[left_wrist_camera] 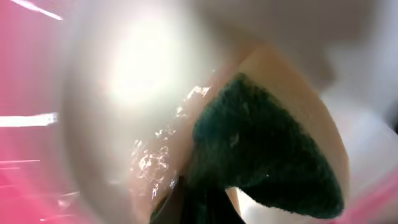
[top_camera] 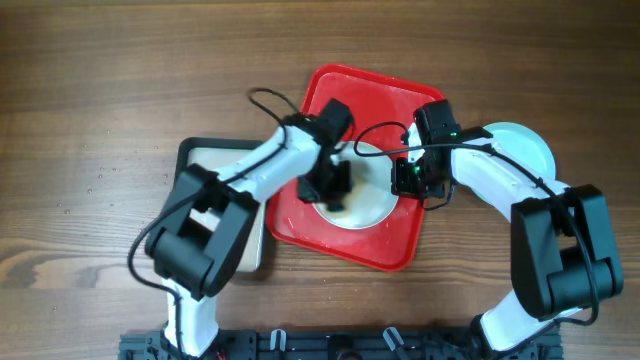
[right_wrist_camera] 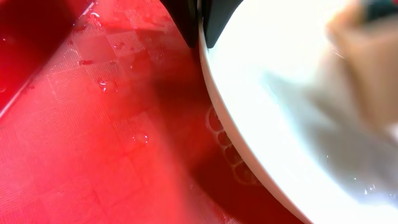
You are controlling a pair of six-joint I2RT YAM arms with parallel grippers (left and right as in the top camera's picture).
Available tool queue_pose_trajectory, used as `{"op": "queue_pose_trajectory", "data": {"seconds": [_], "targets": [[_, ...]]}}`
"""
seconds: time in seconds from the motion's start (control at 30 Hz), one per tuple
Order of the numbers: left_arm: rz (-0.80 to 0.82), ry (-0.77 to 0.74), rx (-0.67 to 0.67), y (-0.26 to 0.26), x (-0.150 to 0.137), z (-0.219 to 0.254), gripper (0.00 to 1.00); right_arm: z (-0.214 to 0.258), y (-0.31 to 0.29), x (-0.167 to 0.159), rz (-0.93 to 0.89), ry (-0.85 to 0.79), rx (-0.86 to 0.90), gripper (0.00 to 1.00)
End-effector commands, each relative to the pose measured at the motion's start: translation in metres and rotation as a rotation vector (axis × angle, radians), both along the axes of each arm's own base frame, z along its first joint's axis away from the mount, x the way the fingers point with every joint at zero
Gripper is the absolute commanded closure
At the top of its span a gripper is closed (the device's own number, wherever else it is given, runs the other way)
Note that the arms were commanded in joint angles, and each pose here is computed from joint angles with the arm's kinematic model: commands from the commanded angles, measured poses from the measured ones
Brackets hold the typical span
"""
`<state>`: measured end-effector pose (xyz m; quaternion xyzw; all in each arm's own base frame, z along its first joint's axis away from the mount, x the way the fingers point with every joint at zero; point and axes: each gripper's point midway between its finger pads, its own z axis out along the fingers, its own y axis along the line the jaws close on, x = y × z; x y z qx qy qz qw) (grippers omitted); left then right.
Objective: Clean dirty plates on tray and stack at the side
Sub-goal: 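Scrub the white plate with the sponge while the right gripper holds its rim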
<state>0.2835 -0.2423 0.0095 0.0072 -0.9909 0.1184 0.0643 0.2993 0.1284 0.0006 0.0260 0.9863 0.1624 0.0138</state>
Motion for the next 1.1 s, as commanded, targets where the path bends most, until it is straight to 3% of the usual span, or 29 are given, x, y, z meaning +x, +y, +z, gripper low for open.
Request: {"op": "queue_pose_trajectory", "data": {"seconds": [0.0,0.13,0.2,0.23,0.33,0.57,0.83,0.97,1.07], "targets": [[0.117,-0.258,0.344,0.074,0.051,0.013,0.96,-0.014,-0.013,-0.007,-0.005,0.032,-0.073,0.96],[0.096,-0.252,0.232,0.044,0.050,0.009,0.96,-0.014,-0.013,-0.007,-0.006,0.032,-0.073,0.96],[0.069,-0.217,0.092,0.011,0.044,0.006,0.96,-0.014,-0.013,-0.007,-0.005,0.034,-0.073,0.96],[0.037,-0.170,-0.057,-0.023,0.035,0.008,0.96,-0.014,-0.013,-0.007,-0.005,0.034,-0.074,0.96],[-0.009,-0.113,-0.201,-0.064,0.020,0.004,0.96,-0.014,-0.013,-0.007,-0.005,0.035,-0.073,0.96],[-0.092,-0.010,-0.238,-0.092,-0.014,-0.023,0.96,-0.014,-0.013,-0.008,-0.005,0.036,-0.074,0.96],[-0.255,-0.031,-0.377,-0.097,-0.022,0.016,0.96,-0.014,-0.013,-0.008,-0.005,0.035,-0.074,0.96],[-0.191,-0.033,-0.253,-0.072,-0.014,0.005,0.96,-0.014,-0.013,-0.008,-0.005,0.035,-0.074,0.96],[-0.047,-0.114,0.099,-0.009,0.007,-0.015,0.96,-0.014,-0.013,-0.008,-0.005,0.035,-0.074,0.96]]}}
